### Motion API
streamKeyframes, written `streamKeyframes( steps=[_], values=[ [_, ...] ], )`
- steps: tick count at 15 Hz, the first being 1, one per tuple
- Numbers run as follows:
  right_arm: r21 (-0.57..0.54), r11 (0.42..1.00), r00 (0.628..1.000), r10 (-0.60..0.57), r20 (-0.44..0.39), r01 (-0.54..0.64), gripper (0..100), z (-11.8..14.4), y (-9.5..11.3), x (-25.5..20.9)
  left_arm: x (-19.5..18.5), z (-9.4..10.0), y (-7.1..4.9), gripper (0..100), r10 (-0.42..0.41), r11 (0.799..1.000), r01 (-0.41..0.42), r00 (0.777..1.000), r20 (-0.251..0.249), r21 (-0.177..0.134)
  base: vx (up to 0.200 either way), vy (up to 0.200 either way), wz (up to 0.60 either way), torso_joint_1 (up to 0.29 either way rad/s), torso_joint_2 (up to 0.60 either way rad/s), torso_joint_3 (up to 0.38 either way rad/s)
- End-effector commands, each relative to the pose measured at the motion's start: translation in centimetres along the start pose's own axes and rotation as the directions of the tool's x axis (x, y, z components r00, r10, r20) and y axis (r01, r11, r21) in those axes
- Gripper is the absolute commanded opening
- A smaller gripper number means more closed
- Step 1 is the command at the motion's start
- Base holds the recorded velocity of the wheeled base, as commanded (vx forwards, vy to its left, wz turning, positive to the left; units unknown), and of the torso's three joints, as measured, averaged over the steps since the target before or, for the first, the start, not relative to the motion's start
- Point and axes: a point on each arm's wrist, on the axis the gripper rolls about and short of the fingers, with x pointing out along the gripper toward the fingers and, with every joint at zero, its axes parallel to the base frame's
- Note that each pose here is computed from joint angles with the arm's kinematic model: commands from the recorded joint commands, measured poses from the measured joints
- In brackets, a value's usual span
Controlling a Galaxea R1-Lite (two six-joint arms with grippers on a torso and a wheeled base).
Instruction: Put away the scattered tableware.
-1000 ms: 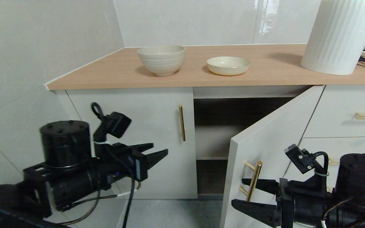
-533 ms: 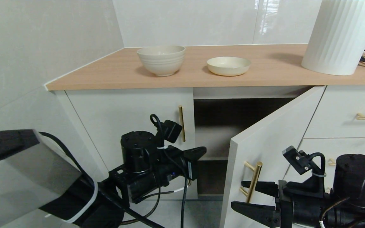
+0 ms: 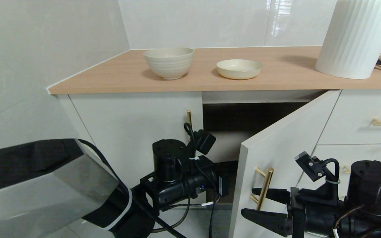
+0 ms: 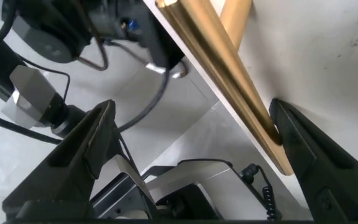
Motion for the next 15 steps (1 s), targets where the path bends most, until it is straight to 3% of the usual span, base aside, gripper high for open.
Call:
streamKeyframes(
  steps=[1, 4, 9, 11, 12, 14, 15],
  values=[
    [-0.002, 1.0, 1.0, -0.01, 0.005, 0.01, 100, 0.0, -0.1, 0.0, 0.9, -0.1, 0.1, 0, -0.004, 1.0, 0.004, 1.0, 0.0, 0.0, 0.0, 0.0, 0.0, 0.0, 0.0, 0.0],
    [-0.003, 1.0, 1.0, -0.017, 0.013, 0.017, 100, 0.1, -0.2, -0.2, 0.6, -1.5, -0.7, 0, -0.02, 1.0, 0.02, 0.999, -0.049, -0.01, 0.0, 0.0, 0.0, 0.0, 0.0, 0.0],
    [-0.018, 0.996, 0.993, -0.091, 0.081, 0.093, 100, 0.8, -0.5, -3.0, 0.7, -1.5, -1.3, 0, -0.038, 0.999, 0.037, 0.998, -0.047, -0.006, 0.0, 0.0, 0.0, 0.0, 0.0, 0.0],
    [-0.194, 0.969, 0.987, -0.143, 0.067, 0.154, 100, 0.5, 0.0, -5.2, 0.2, -1.1, -1.7, 0, -0.042, 0.999, 0.042, 0.998, -0.042, -0.004, 0.0, 0.0, 0.0, 0.0, 0.0, 0.0],
    [-0.208, 0.962, 0.984, -0.175, 0.039, 0.179, 100, 0.2, 0.4, -6.0, -0.1, -0.8, -1.8, 0, -0.046, 0.999, 0.046, 0.998, -0.04, -0.003, 0.0, 0.0, 0.0, 0.0, 0.0, 0.0],
    [-0.21, 0.914, 0.936, -0.351, 0.017, 0.347, 100, 0.2, 1.5, -7.9, -0.3, -0.6, -1.9, 0, -0.048, 0.999, 0.048, 0.998, -0.036, -0.001, 0.0, 0.0, 0.0, 0.0, 0.0, 0.0],
    [-0.242, 0.858, 0.888, -0.459, 0.031, 0.453, 100, 0.4, 2.6, -9.2, -0.2, -0.7, -1.9, 0, -0.047, 0.999, 0.047, 0.998, -0.04, -0.003, 0.0, 0.0, 0.0, 0.0, 0.0, 0.0]
  ],
)
